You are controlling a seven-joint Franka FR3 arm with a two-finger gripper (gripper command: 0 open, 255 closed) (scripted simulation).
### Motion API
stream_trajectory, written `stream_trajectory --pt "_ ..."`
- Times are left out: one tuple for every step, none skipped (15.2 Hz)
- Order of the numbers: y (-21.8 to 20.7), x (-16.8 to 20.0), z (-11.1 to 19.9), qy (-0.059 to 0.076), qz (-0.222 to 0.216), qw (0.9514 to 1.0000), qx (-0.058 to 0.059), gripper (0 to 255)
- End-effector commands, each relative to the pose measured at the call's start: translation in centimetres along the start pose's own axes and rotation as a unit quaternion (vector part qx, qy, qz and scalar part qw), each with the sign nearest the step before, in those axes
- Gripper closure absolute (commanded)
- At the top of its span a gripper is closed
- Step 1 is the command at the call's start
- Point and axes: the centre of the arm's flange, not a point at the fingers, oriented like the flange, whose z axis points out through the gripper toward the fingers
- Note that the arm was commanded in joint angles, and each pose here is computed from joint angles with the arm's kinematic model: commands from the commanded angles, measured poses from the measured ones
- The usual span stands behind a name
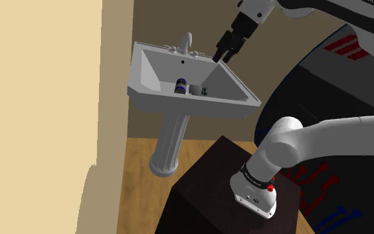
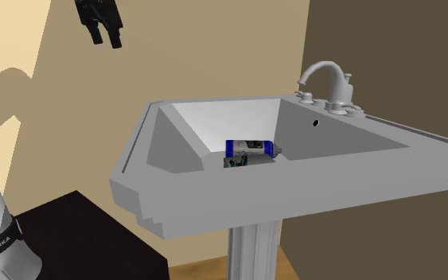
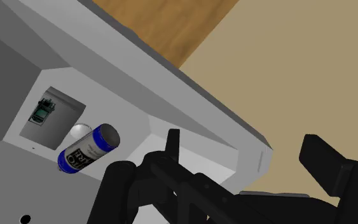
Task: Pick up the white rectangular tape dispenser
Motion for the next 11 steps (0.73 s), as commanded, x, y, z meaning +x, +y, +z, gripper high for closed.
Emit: stream_trajectory --pt "0.0 0.0 0.0 0.000 0.000 1.0000 0.000 0" --pt "1.1 0.4 0.7 -0.003 -0.002 1.0000 0.000 0" --pt "2.1 0.9 1.4 -0.005 -0.005 1.0000 0.000 0" --pt "3.2 1.3 2.1 -0.008 -0.007 0.9999 0.001 0" --pt "4.2 1.8 2.8 -0.010 -0.010 0.9999 0.001 0" --pt "5.3 2.2 3.5 -0.013 -0.012 0.9998 0.001 0" --pt "6.4 2.6 4.2 -0.015 -0.014 0.9998 0.001 0" --pt "7.4 3.1 5.0 -0.018 -0.017 0.9997 0.001 0" --pt "8.5 3.5 5.7 -0.020 -0.019 0.9996 0.001 0" --pt "9.5 4.0 6.4 -0.023 -0.021 0.9995 0.002 0" --pt "10.5 4.4 7.1 -0.025 -0.024 0.9994 0.002 0"
